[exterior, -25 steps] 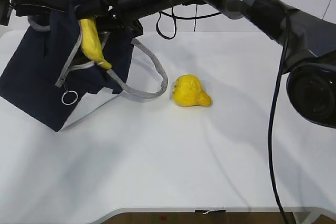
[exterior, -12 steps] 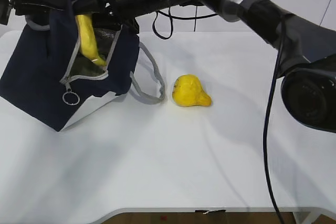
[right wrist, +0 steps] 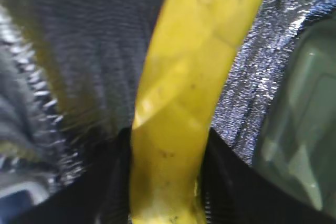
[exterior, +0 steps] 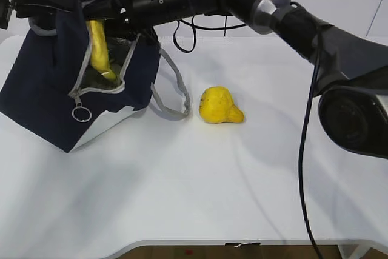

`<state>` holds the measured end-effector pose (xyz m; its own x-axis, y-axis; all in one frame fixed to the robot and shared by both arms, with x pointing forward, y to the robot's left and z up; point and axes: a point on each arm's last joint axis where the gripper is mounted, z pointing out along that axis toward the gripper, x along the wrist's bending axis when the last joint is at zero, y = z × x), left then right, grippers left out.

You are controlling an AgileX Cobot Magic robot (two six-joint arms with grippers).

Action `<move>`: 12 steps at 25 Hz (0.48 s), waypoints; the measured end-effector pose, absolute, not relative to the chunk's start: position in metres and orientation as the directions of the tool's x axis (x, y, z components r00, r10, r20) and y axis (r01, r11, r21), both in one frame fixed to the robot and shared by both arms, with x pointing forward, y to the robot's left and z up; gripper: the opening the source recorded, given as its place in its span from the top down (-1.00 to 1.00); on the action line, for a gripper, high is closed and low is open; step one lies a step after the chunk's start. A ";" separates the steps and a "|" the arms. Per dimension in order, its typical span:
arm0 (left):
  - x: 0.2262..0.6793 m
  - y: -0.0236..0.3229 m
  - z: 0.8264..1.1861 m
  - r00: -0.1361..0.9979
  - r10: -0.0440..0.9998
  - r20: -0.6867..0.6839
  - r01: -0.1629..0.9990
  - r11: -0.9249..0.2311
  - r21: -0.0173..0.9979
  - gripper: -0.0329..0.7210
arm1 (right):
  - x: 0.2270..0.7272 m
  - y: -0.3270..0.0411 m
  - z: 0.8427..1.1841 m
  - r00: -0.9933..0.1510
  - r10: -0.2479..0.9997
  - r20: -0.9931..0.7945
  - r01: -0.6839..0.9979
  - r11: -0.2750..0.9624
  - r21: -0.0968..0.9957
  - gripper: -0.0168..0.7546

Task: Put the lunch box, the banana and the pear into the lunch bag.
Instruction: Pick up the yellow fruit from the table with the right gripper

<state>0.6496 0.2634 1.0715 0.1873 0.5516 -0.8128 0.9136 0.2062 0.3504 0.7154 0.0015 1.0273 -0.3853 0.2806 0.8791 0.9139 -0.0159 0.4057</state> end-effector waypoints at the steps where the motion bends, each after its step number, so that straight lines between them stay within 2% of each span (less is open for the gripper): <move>1: 0.649 0.263 1.071 0.188 0.550 -0.814 0.915 0.203 0.349 0.86 | 0.717 0.002 1.021 -0.374 0.285 0.883 0.919 -0.014 0.393 0.23; 5: 0.648 0.260 1.072 0.193 0.543 -0.817 0.920 0.191 0.343 0.86 | 0.716 0.007 1.004 -0.350 0.292 0.890 0.931 0.006 0.364 0.23; 12: 0.648 0.260 1.072 0.193 0.541 -0.818 0.920 0.190 0.343 0.86 | 0.715 0.007 1.004 -0.348 0.289 0.892 0.933 0.016 0.359 0.10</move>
